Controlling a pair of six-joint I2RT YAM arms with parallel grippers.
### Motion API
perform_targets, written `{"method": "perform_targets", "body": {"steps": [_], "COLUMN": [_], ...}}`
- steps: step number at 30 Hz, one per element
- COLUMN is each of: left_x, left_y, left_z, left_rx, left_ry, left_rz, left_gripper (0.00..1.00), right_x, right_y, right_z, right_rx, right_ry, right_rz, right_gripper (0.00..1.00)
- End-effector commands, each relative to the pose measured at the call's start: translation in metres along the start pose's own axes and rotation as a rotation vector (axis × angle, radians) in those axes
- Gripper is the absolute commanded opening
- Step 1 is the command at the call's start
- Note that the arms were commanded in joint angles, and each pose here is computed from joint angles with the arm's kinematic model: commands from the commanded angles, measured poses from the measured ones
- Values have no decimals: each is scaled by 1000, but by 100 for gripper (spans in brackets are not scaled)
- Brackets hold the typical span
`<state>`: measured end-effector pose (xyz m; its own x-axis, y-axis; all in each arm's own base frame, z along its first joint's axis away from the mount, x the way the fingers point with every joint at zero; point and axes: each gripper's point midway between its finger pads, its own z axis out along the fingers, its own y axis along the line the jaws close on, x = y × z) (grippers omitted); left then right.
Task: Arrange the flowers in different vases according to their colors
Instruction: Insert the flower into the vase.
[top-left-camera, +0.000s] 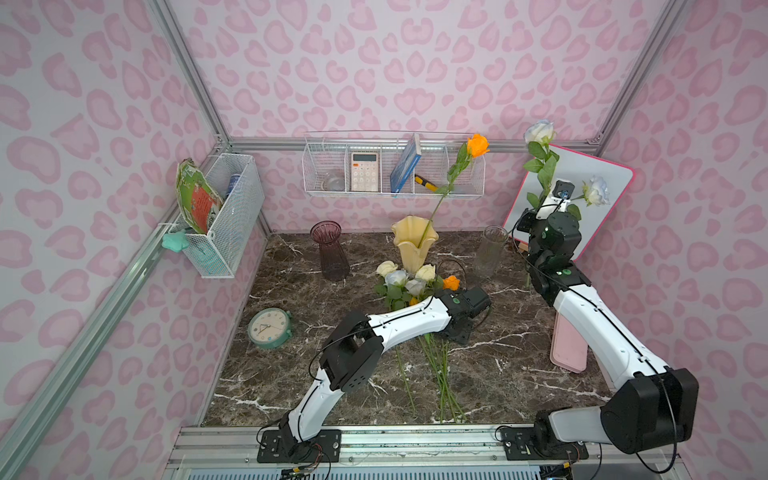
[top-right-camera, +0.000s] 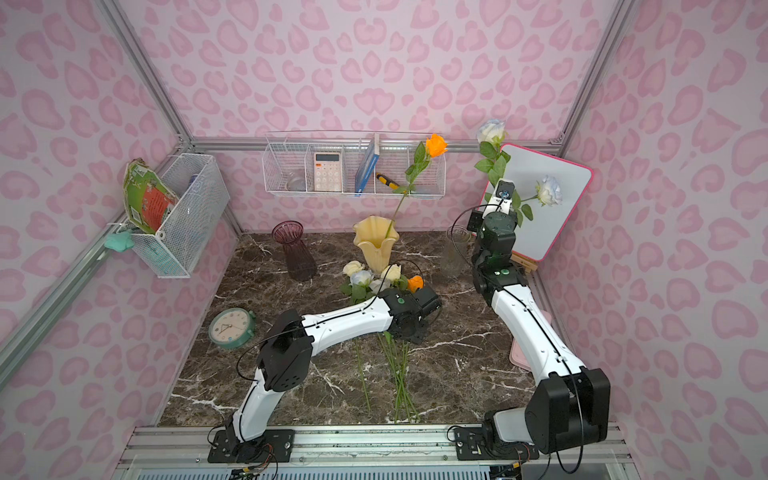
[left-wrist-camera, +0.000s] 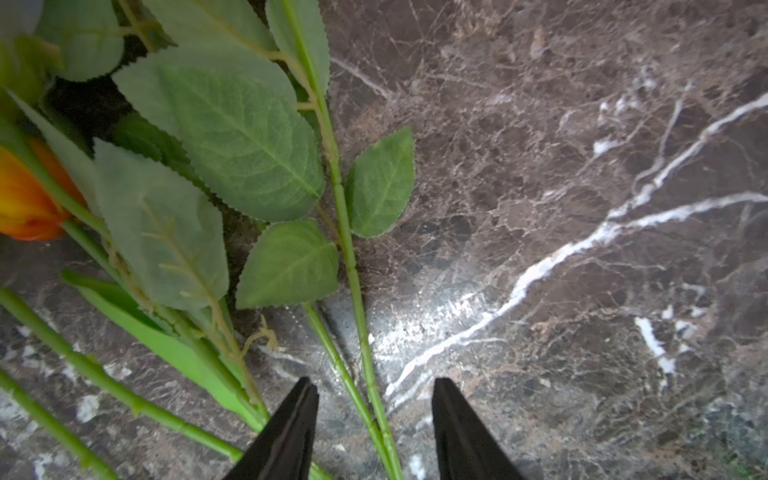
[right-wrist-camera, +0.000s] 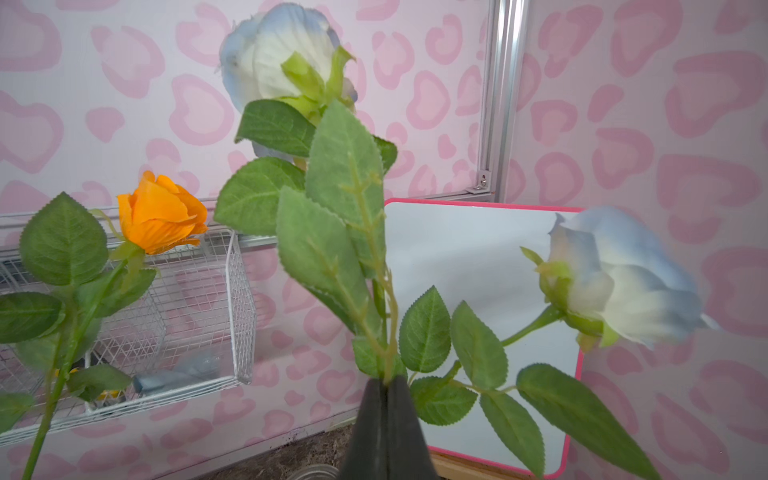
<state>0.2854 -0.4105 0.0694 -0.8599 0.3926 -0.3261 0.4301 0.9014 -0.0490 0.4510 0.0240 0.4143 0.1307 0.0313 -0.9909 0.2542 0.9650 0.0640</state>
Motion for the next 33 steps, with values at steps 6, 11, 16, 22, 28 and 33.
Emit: {"method": "perform_targets", "body": {"steps": [6,11,16,22,28,33], "left_x": [2,4,4,3,6,9], "left_y": [-5,-5,-4,-4,-3,-2], "left_z": [1,2,-3,-7,-5,-4], "left_rx": [30,44,60,92,102,114], "left_ry": [21,32,30,21,35,41], "left_rz": [3,-7,-8,-19,-21,-27], "left_gripper": [50,50,49,50,49,49], "right_x": [-22,-18,-15,-19,-13,-16], "right_y": [10,20,34,58,78,89], "right_z": [-13,-21,-22,-40,-36,-33], "right_rx": [-3,15,34,53,84,94], "right_ry": [-260,-397,-471,-605,-675,-736], "right_rz": [68,105,133,102,39,-13], "right_gripper": [0,0,0,0,0,0]}}
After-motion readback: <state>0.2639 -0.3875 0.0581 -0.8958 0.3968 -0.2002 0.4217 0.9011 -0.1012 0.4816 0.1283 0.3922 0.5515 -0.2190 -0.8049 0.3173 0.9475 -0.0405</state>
